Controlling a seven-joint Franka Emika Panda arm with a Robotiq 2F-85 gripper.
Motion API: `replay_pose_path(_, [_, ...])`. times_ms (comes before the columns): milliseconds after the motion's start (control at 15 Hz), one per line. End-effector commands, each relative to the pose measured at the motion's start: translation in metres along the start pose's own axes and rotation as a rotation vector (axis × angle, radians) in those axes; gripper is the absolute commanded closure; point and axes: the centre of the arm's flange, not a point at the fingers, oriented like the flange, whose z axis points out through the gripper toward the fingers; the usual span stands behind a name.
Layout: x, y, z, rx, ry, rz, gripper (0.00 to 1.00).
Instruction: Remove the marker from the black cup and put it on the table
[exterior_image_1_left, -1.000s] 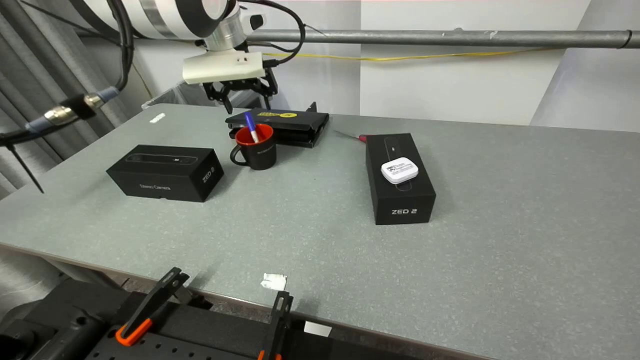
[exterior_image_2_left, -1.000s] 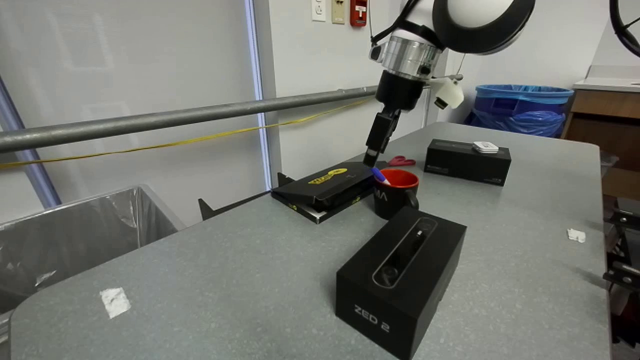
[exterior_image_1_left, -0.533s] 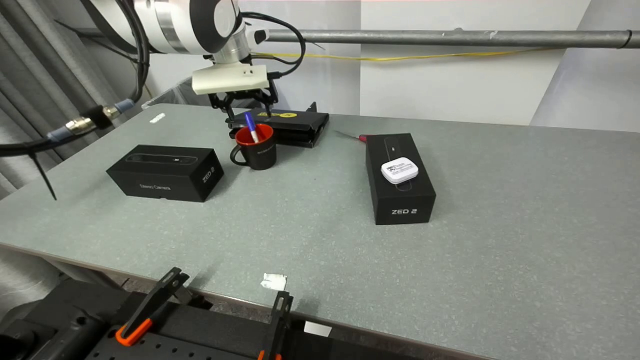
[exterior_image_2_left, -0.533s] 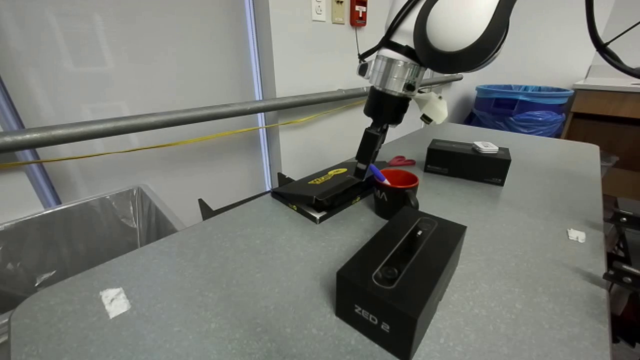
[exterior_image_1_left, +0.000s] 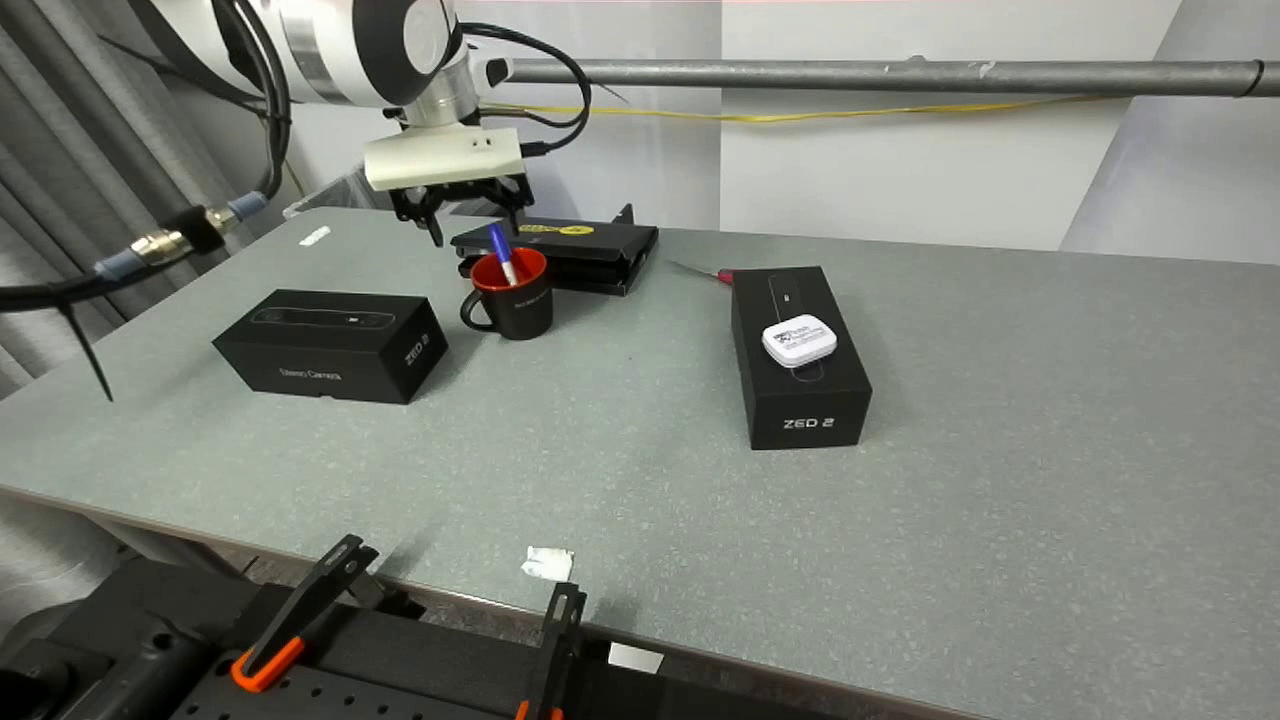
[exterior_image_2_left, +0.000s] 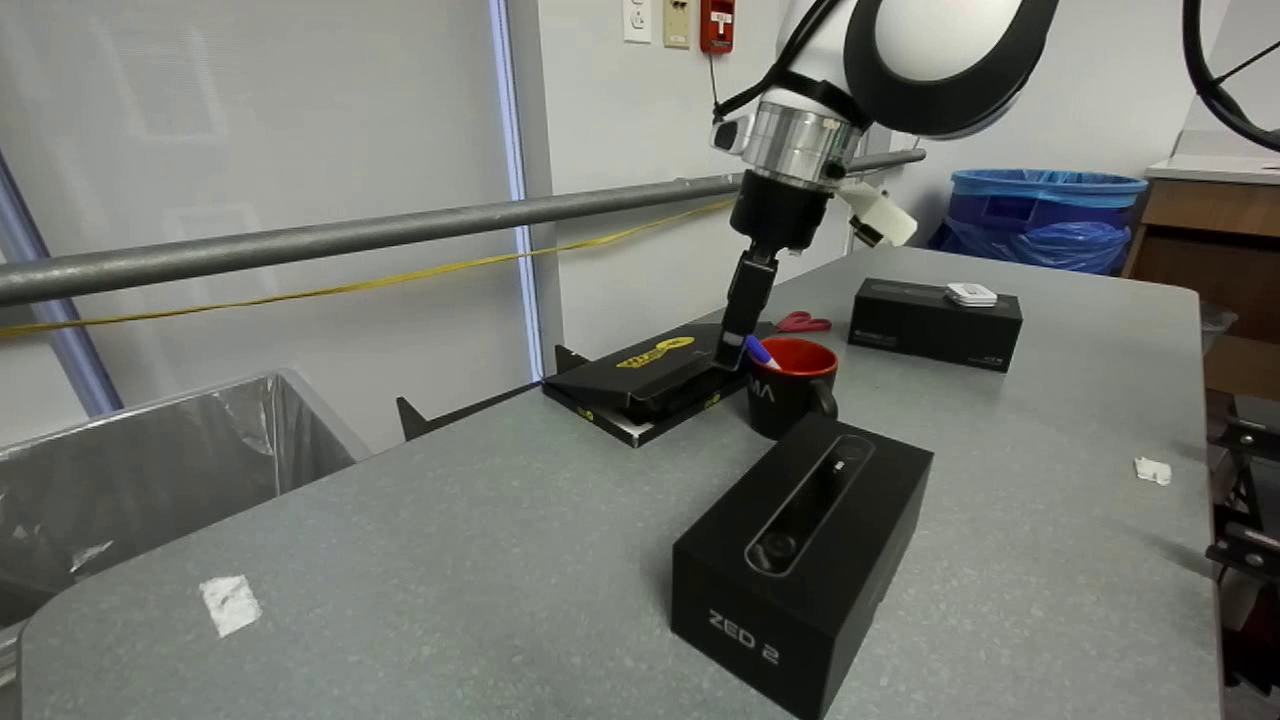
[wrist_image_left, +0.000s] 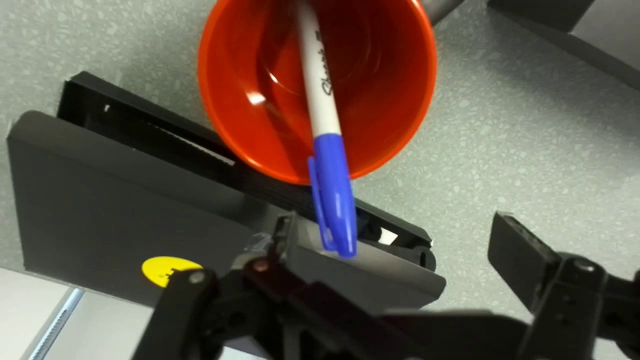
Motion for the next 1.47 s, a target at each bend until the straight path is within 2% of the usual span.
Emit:
replay_pose_path(0, [-0.013, -0.005, -0.011, -0.012, 0.010, -0.035, 0.00])
replay_pose_path(200, [-0.016, -0.007, -0.011, -0.015, 0.005, -0.032, 0.00])
replay_pose_path(267, [-0.016, -0.007, -0.009, -0.015, 0.002, -0.030, 0.05])
replay_pose_path(333, [-0.015, -0.006, -0.007, -0.018, 0.007, -0.025, 0.26])
replay_pose_path(467, [-0.015, -0.005, -0.007, -0.014, 0.010, -0.021, 0.32])
replay_pose_path(533, [-0.015, -0.005, -0.009, -0.017, 0.014, -0.019, 0.39])
replay_pose_path(867, [-0.014, 0.001, -0.016, -0.020, 0.029, -0.012, 0.80])
replay_pose_path(1067, [-0.014, 0.004, -0.021, -0.024, 0.036, -0.008, 0.99])
replay_pose_path(1400, [-0.013, 0.012, -0.034, -0.037, 0.058, 0.002, 0.97])
